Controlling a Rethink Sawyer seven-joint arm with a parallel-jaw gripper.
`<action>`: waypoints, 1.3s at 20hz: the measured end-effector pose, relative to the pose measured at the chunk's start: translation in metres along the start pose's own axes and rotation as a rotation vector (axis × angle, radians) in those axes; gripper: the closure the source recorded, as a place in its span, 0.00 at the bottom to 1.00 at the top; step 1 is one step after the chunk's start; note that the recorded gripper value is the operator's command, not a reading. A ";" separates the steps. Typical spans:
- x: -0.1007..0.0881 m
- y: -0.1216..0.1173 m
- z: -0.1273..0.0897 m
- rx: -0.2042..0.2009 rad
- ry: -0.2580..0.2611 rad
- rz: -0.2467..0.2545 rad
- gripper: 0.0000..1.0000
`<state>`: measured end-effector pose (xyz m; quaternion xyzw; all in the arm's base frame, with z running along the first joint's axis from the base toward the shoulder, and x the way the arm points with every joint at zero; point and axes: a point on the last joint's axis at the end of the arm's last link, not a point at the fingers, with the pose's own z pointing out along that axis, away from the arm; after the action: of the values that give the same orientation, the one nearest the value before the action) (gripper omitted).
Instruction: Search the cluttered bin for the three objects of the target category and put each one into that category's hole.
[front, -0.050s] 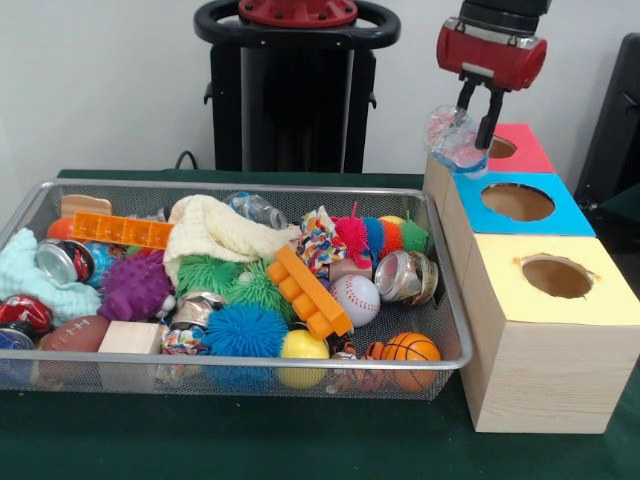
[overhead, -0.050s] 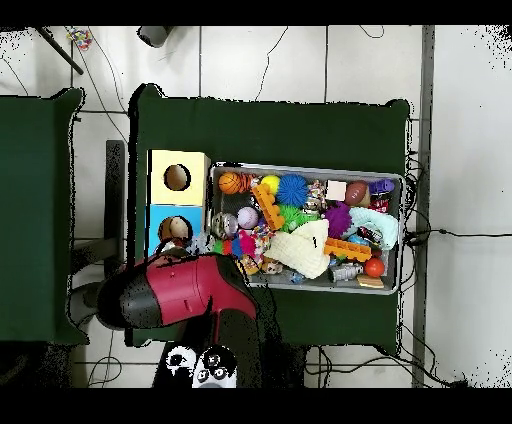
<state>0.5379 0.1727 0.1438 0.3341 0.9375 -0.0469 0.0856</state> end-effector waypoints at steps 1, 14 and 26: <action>0.001 0.001 0.000 -0.001 0.000 -0.002 1.00; -0.001 0.017 -0.008 -0.013 -0.010 -0.011 1.00; -0.019 0.040 0.001 0.028 0.006 -0.013 1.00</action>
<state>0.5780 0.1917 0.1456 0.3294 0.9391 -0.0597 0.0775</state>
